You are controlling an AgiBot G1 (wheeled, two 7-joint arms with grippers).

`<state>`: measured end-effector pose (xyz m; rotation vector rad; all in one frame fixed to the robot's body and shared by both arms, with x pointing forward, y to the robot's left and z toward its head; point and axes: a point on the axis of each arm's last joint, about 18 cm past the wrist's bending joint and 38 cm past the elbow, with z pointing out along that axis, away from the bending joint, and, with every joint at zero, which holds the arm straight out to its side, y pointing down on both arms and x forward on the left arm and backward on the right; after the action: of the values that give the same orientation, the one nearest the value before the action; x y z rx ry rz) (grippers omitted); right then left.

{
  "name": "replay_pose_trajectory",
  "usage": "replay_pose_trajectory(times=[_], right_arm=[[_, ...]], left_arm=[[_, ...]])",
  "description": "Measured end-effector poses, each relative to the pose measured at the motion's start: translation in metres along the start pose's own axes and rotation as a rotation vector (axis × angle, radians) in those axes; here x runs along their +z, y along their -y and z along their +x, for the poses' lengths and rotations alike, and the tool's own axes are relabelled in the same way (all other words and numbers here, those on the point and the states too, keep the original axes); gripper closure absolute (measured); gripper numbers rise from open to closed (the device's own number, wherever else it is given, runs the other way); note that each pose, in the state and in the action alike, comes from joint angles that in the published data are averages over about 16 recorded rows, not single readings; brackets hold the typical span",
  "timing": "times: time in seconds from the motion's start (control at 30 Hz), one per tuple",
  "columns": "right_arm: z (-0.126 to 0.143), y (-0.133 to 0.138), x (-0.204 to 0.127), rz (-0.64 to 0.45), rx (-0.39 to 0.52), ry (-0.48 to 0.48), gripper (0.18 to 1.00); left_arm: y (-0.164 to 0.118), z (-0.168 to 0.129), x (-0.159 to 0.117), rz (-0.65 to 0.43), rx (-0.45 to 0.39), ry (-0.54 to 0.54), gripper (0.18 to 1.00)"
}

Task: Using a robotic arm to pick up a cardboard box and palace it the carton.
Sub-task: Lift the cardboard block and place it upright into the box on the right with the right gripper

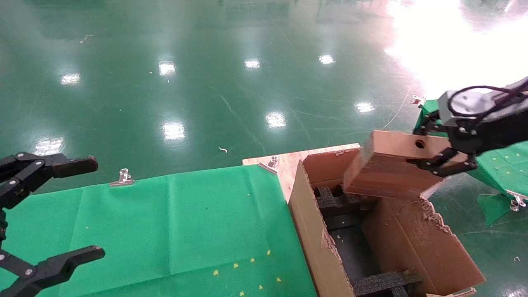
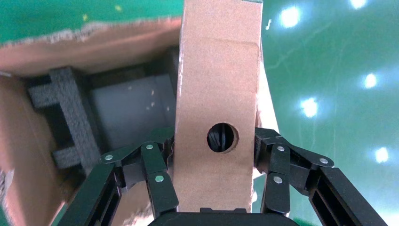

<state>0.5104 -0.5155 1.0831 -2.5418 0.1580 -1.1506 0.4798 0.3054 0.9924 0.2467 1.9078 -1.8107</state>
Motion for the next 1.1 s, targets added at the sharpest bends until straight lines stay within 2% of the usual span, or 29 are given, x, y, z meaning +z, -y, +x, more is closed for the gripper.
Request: replay_pose_trajectory(times=[0.3,0.5,0.67,1.1], right_arm=[[-0.001,0.001,0.004,0.009,0.01,0.004,0.794],[0.002,-0.005,0.01,-0.01,0.105,-0.008,0.795],[0.004,-0.015,0.018,-0.045,0.266,-0.025,0.795],[-0.013,-0.034,0.039,-0.162,0.819,-0.013,0.797]], left_arm=[[0.0,0.0,0.0,0.0,0.0,0.0,0.184],[0.0,0.0,0.0,0.0,0.0,0.0,0.184],[0.0,0.0,0.0,0.0,0.0,0.0,0.184],[0.0,0.0,0.0,0.0,0.0,0.0,0.184]])
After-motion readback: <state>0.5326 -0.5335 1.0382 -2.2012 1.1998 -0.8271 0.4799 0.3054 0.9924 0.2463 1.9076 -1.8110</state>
